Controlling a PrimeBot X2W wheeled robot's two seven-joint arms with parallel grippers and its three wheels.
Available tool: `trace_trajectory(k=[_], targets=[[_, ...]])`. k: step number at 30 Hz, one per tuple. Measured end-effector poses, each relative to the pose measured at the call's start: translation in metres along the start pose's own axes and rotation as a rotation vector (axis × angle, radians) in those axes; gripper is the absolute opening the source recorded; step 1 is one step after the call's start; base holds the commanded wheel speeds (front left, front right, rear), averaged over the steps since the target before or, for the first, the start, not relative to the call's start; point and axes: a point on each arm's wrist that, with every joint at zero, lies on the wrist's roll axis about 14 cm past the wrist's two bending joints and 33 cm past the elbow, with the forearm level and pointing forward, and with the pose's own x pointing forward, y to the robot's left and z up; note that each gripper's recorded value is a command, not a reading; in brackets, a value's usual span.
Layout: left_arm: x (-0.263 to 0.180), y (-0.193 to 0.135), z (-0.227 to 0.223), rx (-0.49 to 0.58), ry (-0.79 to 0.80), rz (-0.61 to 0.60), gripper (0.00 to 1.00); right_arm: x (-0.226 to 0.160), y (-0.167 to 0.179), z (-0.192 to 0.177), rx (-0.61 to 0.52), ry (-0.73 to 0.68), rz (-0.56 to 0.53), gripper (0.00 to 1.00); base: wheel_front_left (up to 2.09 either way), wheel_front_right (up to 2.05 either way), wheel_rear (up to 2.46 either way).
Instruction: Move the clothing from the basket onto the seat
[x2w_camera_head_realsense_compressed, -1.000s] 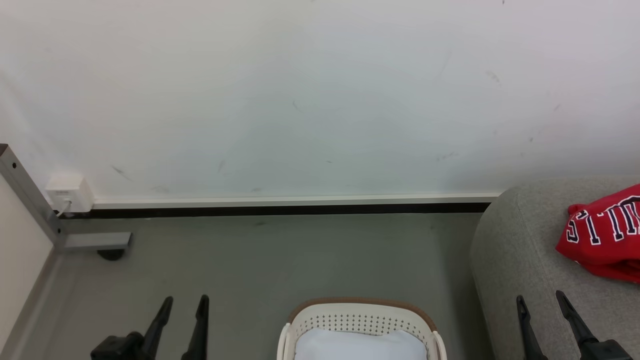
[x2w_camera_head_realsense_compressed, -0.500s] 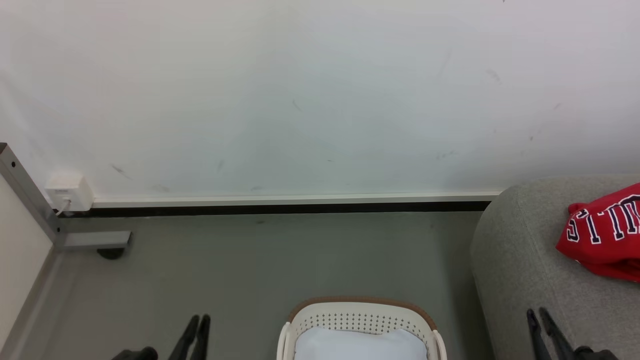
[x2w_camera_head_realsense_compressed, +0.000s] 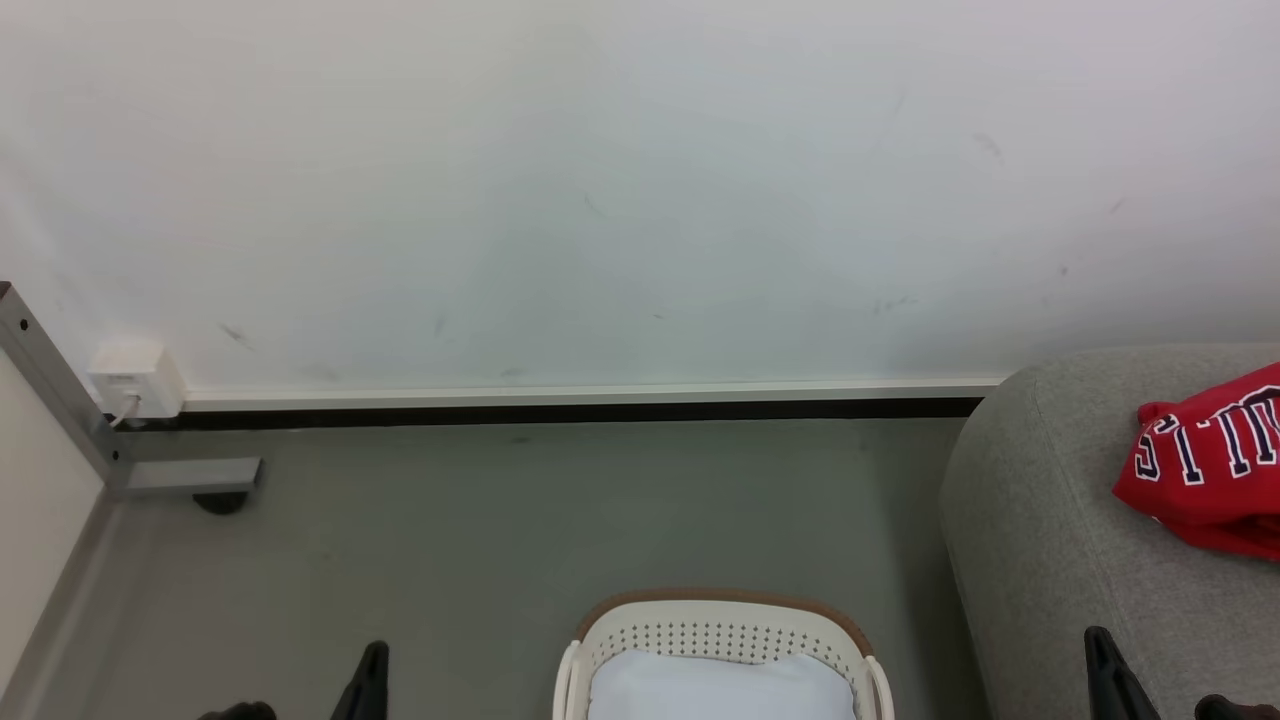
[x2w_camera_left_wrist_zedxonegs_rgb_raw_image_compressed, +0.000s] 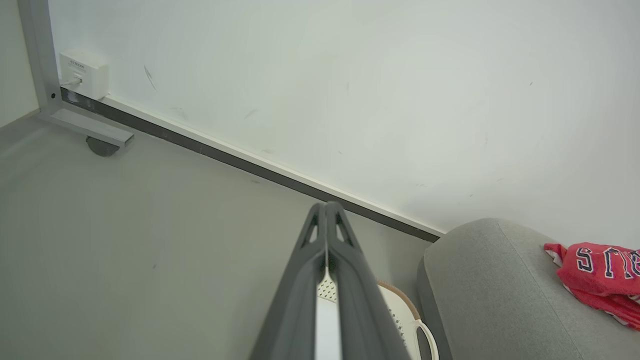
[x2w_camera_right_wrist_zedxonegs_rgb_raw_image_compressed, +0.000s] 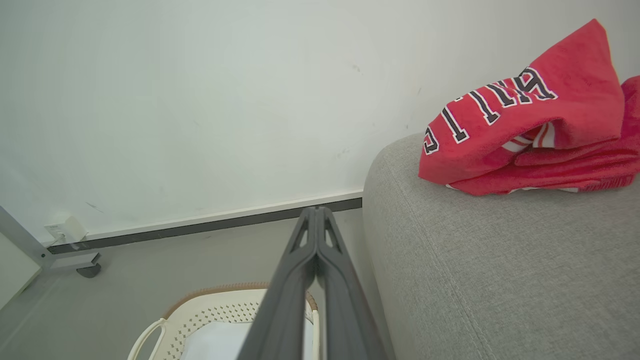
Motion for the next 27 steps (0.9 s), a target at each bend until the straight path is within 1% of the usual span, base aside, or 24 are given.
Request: trace_trajectory(k=[13, 27], targets=[[0.007, 0.006, 0.008, -0.205, -0.012, 0.039, 0.0, 0.005, -0.005, 0.007, 0.23, -0.008, -0.036, 0.0, 0.0, 0.0, 0.0], [0.013, 0.009, 0.016, -0.391, -0.024, 0.058, 0.0, 0.011, -0.008, 0.012, 0.45, -0.013, -0.054, 0.0, 0.0, 0.0, 0.0]])
